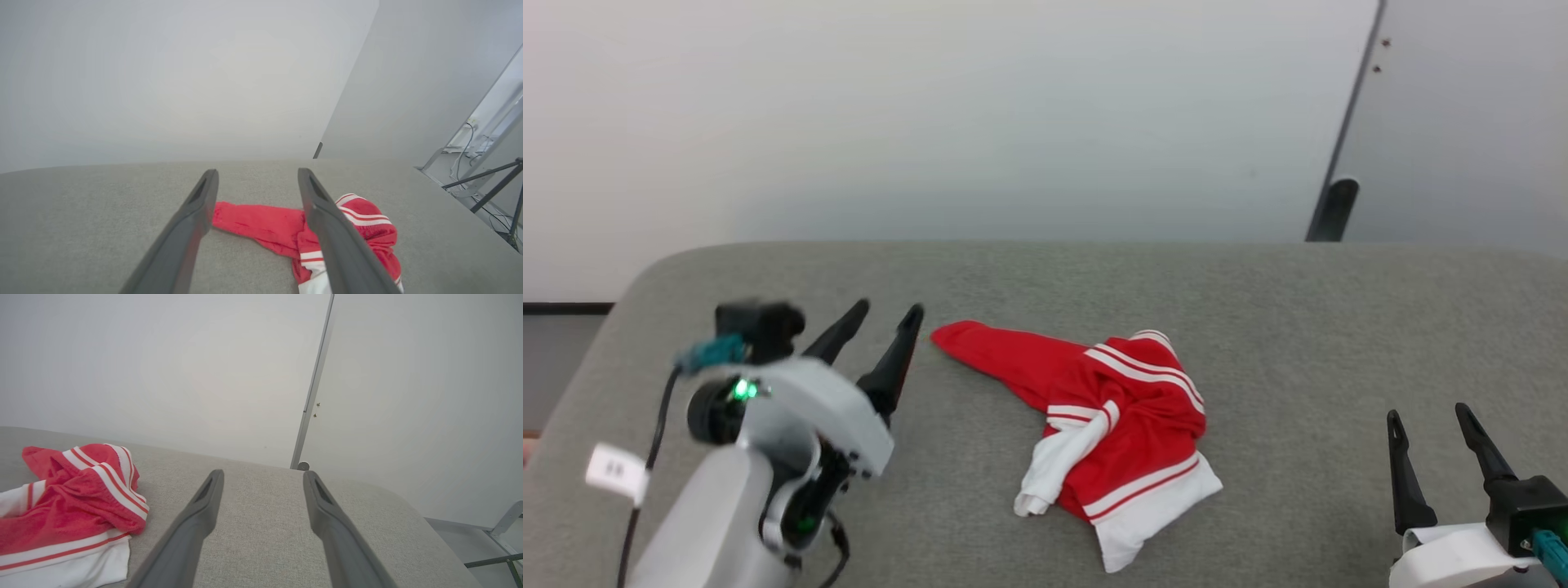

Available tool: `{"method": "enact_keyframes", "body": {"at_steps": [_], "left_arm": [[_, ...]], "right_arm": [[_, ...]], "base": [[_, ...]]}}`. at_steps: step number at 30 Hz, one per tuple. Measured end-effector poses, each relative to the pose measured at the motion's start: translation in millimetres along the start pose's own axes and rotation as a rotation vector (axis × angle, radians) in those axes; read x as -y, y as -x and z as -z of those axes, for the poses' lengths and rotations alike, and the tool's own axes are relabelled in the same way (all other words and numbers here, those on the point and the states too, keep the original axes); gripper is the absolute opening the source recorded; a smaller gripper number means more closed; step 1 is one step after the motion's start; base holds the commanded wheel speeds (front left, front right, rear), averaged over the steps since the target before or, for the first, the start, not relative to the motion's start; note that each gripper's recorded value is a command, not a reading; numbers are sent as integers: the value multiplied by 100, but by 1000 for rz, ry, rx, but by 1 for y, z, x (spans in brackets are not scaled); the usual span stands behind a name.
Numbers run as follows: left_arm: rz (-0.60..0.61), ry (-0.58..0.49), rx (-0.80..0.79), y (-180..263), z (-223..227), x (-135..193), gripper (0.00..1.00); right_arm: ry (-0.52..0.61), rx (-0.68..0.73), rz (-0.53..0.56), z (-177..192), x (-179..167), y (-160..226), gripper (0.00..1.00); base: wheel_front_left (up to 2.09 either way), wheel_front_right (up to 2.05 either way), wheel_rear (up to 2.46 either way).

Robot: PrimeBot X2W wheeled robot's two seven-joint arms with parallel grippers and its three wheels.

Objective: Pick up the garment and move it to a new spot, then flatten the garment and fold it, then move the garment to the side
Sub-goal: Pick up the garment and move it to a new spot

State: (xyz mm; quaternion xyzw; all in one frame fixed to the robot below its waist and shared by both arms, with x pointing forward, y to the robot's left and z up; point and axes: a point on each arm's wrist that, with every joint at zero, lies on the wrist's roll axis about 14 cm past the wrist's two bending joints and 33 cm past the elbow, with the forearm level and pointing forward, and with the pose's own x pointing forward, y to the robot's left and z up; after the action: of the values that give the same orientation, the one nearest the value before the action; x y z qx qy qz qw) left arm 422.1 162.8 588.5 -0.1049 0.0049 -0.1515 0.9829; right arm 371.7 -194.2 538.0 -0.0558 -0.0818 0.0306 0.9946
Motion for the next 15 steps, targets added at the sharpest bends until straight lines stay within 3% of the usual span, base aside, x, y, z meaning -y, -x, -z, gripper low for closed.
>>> {"method": "enact_keyframes", "body": {"at_steps": [7,15], "left_arm": [[-70,-23,128,30,-1,-22,100],[-185,-51,168,66,14,-57,100]], "right_arm": [[3,2,-31,-1,-10,0,100],[22,15,-46,-6,-14,1,100]], "base": [[0,0,0],[0,0,0]]}}
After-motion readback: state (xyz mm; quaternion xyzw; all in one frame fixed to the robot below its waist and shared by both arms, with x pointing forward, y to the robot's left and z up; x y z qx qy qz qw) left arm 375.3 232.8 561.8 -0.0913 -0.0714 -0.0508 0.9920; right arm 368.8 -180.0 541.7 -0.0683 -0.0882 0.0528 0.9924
